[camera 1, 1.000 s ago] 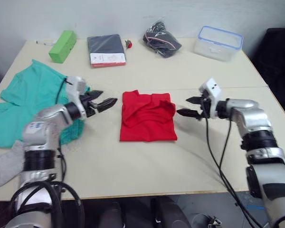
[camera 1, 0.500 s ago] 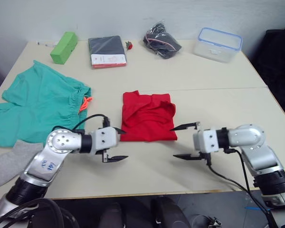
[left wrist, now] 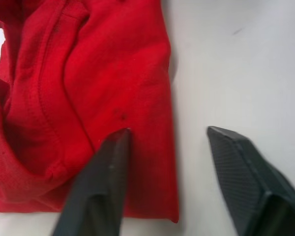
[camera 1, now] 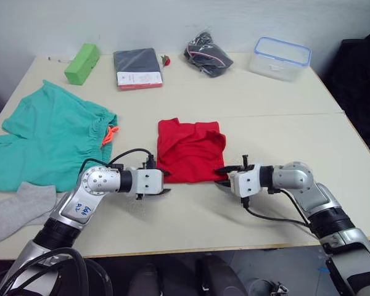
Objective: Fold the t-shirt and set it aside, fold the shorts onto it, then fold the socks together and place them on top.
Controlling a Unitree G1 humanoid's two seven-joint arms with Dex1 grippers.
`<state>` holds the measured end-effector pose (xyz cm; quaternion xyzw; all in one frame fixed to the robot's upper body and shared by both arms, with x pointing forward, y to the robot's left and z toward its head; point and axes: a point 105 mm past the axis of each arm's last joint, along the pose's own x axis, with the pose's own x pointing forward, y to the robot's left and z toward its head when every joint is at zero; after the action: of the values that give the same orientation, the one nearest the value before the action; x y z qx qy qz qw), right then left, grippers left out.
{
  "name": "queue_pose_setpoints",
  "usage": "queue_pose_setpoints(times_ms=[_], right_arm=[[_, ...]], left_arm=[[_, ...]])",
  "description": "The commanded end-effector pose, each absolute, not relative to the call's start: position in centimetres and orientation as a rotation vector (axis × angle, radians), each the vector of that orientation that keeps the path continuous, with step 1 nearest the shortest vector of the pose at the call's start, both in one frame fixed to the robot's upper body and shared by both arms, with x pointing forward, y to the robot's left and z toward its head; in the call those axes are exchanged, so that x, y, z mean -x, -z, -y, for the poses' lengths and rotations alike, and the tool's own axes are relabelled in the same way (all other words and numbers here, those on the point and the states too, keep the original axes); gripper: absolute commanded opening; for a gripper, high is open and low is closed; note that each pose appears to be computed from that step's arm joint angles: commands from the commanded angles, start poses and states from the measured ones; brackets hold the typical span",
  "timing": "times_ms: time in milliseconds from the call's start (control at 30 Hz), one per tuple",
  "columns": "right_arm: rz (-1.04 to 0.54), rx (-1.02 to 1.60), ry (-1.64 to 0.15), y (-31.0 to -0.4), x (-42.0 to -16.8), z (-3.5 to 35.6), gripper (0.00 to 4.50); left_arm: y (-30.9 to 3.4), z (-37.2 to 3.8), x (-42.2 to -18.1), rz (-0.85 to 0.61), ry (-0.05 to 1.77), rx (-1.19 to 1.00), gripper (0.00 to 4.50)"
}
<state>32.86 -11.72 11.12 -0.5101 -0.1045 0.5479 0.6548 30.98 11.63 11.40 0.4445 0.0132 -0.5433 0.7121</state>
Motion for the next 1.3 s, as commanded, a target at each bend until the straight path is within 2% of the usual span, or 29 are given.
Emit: queue_pose_setpoints(times_ms=[33, 167, 300, 467, 667, 767, 900, 1000, 1133, 1300], right_arm=[[0.218, 1.160, -1.245, -11.1, -33.0, 12.1, 0.08], [0.212, 1.126, -1.309, -11.4, -32.2, 12.1, 0.00], [0.224, 1.068, -1.466, -11.6, -29.5, 12.0, 0.00], [0.194, 1.007, -1.659, -10.8, -25.8, 12.3, 0.00], [0.178, 0.968, -1.739, -10.1, -24.3, 12.1, 0.00], [0.188, 0.993, -1.743, -9.9, -24.5, 12.2, 0.00], [0.178, 1.010, -1.718, -10.1, -25.1, 12.6, 0.00], [0.181, 1.018, -1.687, -10.1, -25.7, 12.6, 0.00], [0.179, 1.033, -1.646, -9.9, -26.2, 12.7, 0.00], [0.167, 1.040, -1.622, -9.8, -26.4, 12.9, 0.00]], left_arm=[[-10.8, -12.9, -31.2, -0.077, 1.171, -1.004, 1.05], [-11.2, -12.8, -30.8, -0.084, 1.196, -0.948, 0.02], [-12.1, -12.5, -28.7, -0.092, 1.289, -0.832, 0.02], [-12.0, -13.8, -25.1, -0.196, 1.364, -0.737, 0.02], [-11.4, -13.4, -21.4, -0.272, 1.417, -0.667, 0.02], [-11.2, -12.9, -21.3, -0.271, 1.404, -0.681, 0.02], [-11.9, -13.6, -24.7, -0.188, 1.243, -0.791, 0.02], [-12.4, -13.8, -25.4, -0.162, 1.272, -0.802, 0.59], [-12.3, -13.4, -24.7, -0.187, 1.449, -0.810, 1.82], [-11.9, -12.8, -24.6, -0.198, 1.552, -0.865, 3.34]])
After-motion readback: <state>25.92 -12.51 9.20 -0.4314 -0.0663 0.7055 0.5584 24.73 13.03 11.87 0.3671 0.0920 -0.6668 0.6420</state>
